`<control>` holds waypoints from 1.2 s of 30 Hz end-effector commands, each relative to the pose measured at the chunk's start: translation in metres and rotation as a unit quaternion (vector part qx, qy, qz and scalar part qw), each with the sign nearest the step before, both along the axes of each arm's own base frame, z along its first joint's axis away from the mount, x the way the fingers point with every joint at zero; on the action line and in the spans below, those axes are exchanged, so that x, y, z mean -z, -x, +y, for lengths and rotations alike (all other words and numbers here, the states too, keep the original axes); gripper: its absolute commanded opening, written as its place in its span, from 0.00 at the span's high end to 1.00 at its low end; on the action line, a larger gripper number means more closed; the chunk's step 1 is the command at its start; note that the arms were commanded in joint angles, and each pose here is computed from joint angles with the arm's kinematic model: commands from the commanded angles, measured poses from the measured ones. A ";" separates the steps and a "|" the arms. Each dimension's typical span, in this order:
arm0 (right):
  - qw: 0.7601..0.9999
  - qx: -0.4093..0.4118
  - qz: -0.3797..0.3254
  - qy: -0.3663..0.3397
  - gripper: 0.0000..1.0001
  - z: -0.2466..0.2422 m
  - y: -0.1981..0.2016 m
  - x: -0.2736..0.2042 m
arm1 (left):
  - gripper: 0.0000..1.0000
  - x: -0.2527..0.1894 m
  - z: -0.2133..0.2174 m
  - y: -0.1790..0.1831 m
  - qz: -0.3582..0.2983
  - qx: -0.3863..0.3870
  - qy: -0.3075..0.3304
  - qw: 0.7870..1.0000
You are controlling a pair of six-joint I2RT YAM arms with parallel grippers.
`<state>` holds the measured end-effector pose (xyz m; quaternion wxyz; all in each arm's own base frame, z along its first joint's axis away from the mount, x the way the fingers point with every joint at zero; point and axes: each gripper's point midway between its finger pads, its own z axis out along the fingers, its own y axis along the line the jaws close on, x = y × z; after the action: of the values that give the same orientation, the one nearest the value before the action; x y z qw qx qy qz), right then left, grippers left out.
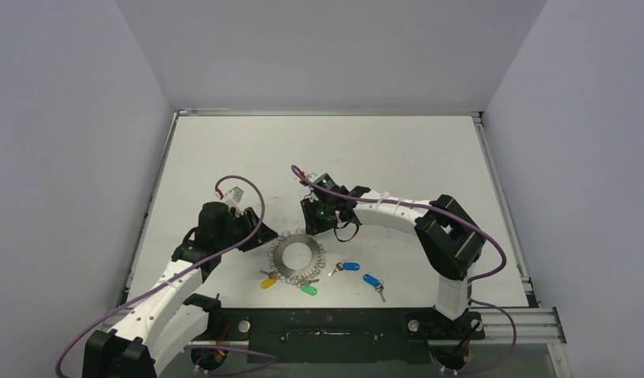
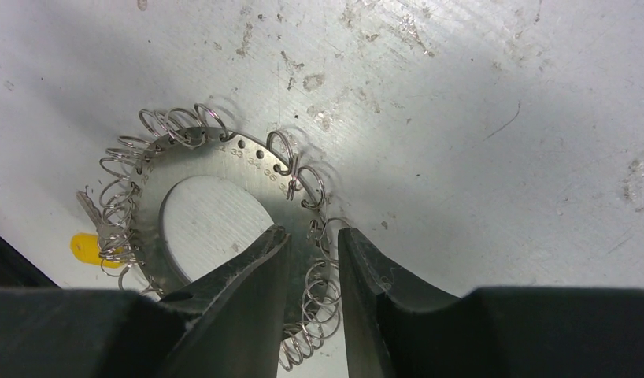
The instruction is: Put the keys on the keyring
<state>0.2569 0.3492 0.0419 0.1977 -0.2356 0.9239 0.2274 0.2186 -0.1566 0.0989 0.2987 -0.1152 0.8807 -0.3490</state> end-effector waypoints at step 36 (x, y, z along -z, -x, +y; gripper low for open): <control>0.996 -0.074 -0.047 -0.013 1.00 0.023 0.001 -0.044 | 0.65 -0.024 -0.002 -0.011 -0.045 0.002 0.011 0.999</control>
<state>0.2578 0.3548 0.0656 0.2153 -0.2898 0.9095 0.2060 0.2195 -0.1556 0.1019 0.3049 -0.1151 0.8780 -0.3506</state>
